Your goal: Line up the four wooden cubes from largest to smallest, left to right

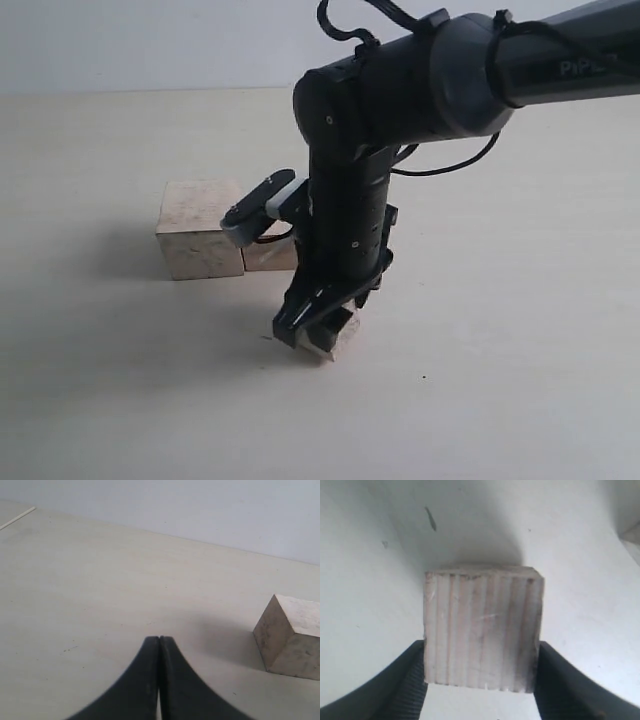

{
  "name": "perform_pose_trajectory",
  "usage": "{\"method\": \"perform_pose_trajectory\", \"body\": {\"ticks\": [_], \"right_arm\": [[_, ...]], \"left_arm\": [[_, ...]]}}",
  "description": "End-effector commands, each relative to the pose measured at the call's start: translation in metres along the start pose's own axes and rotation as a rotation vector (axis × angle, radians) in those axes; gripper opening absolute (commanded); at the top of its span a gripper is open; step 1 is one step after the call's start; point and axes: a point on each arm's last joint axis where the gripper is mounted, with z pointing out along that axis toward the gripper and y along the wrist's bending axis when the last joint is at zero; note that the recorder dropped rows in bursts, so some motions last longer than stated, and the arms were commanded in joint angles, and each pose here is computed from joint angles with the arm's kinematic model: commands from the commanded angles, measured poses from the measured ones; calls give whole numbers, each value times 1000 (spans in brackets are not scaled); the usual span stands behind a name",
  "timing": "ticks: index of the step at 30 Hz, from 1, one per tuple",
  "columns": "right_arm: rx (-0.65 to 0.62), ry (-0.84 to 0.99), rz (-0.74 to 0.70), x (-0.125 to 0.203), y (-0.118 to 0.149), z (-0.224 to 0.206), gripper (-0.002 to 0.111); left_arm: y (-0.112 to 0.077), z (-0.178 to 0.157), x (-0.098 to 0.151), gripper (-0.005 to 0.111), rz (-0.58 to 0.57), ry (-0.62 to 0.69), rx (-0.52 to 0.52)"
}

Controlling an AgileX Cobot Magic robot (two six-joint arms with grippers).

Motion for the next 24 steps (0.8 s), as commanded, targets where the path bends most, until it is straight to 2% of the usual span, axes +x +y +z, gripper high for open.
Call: {"method": "perform_pose_trajectory", "body": {"ticks": [1, 5, 9, 17, 24], "right_arm": [[-5, -6, -85, 8, -25, -7, 0], [-123, -103, -104, 10, -46, -11, 0], [-163, -177, -116, 14, -67, -15, 0], [-96, -263, -94, 16, -93, -16, 0], [-17, -334, -111, 5, -102, -6, 0]], "left_arm": [[0, 0, 0, 0, 4, -10, -1], [0, 0, 0, 0, 4, -10, -1], [0, 0, 0, 0, 4, -10, -1], [0, 0, 0, 0, 4, -10, -1], [0, 0, 0, 0, 4, -10, -1]]}}
